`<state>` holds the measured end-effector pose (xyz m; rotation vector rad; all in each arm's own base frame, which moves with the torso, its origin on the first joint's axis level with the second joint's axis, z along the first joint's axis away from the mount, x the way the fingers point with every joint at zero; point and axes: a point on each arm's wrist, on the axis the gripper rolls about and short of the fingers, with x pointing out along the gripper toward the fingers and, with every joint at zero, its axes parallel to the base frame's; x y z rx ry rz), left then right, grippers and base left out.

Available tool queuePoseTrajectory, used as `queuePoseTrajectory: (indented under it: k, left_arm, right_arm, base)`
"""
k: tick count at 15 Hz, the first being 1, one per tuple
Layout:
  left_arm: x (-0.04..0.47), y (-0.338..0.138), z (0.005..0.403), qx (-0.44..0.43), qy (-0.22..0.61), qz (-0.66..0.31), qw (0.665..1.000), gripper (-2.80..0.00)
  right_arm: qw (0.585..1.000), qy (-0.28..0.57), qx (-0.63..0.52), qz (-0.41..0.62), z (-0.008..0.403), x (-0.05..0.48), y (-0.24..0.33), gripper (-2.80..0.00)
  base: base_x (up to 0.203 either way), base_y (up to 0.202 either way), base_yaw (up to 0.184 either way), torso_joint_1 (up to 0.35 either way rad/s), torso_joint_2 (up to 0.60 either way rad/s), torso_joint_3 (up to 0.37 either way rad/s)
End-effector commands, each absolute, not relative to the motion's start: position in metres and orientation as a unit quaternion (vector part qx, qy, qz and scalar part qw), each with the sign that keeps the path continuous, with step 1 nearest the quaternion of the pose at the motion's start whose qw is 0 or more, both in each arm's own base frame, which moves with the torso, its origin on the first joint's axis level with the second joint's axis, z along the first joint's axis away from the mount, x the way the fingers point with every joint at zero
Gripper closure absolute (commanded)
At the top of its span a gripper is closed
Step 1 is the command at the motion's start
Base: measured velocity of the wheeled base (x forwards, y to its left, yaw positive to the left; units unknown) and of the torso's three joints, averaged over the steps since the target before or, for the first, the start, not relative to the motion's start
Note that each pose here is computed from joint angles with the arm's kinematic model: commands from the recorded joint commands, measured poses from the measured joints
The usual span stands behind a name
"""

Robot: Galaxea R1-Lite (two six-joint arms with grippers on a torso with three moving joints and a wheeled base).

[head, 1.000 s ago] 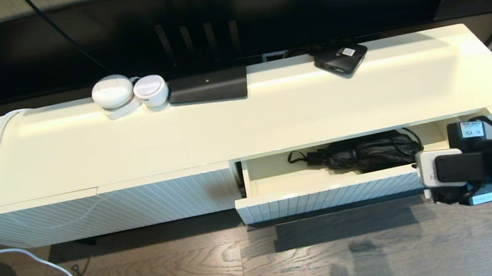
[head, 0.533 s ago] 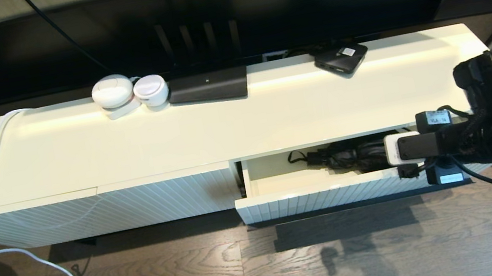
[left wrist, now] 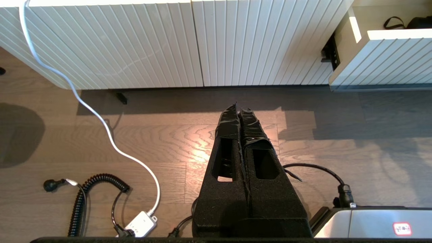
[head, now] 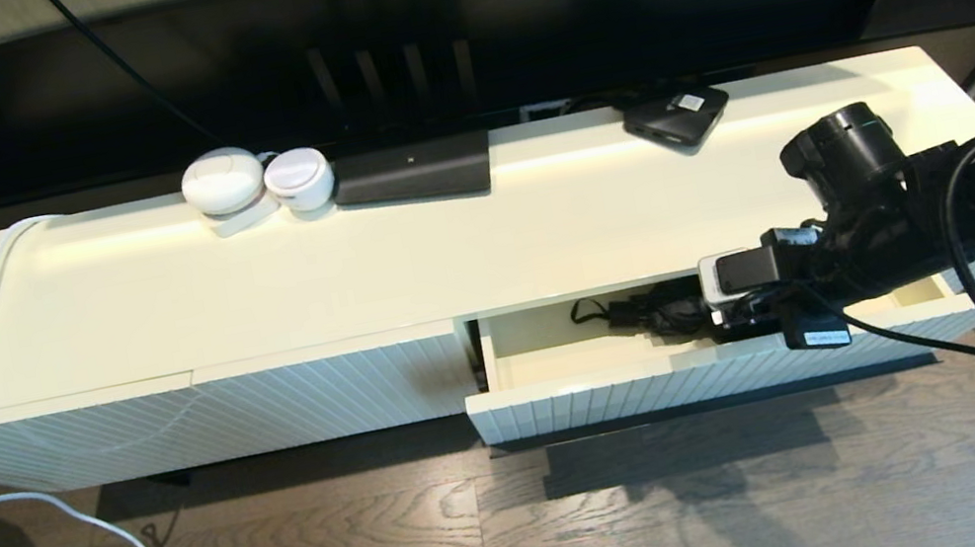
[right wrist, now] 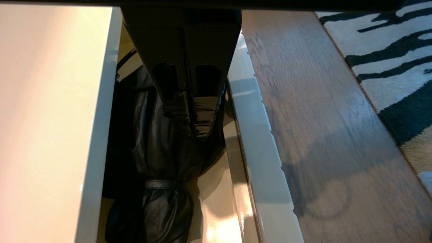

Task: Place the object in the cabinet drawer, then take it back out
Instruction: Open the drawer

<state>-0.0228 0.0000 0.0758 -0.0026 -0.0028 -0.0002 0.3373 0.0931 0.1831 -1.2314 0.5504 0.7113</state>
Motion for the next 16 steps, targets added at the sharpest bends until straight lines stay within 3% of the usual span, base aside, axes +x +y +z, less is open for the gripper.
queuePoseTrajectory:
  k: [1, 16]
  left_arm:
    - [-0.023, 0.0, 0.075, -0.002, -0.001, 0.0, 1.0, 0.0]
    - [-0.023, 0.0, 0.076, -0.002, -0.001, 0.0, 1.0, 0.0]
  right_arm:
    - [0.715, 0.26, -0.558, 0.33, 0.175, 0.35, 0.096, 0.0]
    - [0.698, 0.307, -0.549, 0.343, 0.173, 0.383, 0.093, 0.0]
  base:
    - [0.0, 0.0, 0.0, 0.0, 0.0, 0.0]
    - [0.0, 0.0, 0.0, 0.0, 0.0, 0.0]
